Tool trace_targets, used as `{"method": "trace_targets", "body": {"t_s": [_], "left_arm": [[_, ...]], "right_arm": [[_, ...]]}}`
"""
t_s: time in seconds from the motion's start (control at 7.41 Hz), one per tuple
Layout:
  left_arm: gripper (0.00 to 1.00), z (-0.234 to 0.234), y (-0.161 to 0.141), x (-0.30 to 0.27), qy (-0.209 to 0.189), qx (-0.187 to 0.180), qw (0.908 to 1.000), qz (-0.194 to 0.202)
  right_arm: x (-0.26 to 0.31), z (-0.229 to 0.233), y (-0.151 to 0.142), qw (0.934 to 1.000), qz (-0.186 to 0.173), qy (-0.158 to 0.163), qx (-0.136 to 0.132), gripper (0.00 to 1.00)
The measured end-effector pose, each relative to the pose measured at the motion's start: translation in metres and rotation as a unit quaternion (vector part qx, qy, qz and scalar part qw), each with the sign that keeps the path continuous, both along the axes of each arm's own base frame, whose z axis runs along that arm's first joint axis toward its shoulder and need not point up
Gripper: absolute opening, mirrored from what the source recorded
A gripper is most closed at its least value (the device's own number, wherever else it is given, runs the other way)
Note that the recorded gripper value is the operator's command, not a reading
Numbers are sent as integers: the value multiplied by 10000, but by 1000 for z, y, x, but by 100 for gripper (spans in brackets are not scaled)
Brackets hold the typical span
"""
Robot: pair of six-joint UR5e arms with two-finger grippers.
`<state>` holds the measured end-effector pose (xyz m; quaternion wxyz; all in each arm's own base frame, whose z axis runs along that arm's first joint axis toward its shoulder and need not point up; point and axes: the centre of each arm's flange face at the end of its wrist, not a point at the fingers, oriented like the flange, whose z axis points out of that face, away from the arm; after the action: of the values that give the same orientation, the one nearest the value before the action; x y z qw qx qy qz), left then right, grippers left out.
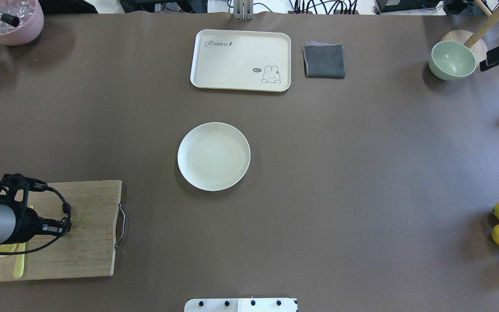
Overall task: Place red cherry on plate
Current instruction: 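Lower the left gripper onto the dark red cherries and grasp their stems, then carry the cherries with the left gripper over the white plate and lower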
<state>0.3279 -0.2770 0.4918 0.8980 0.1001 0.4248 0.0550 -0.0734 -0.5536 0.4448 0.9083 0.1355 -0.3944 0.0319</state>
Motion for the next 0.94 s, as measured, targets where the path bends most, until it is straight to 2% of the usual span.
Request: {"method": "trace_targets", "body": {"t_s": [0.27, 0.54, 0.94], "left_arm": [[0, -3, 0, -1, 24, 16, 10000, -7], [0, -27, -3, -5, 257, 92, 9996, -70], [0, -102, -30, 38, 1174, -57, 9919, -472]], "right_arm": [[0, 0, 0, 10000, -2, -4, -2, 100], [0, 3, 2, 10000, 2, 5, -18, 100], [3, 17, 9, 9999, 13, 32, -110, 100]]}}
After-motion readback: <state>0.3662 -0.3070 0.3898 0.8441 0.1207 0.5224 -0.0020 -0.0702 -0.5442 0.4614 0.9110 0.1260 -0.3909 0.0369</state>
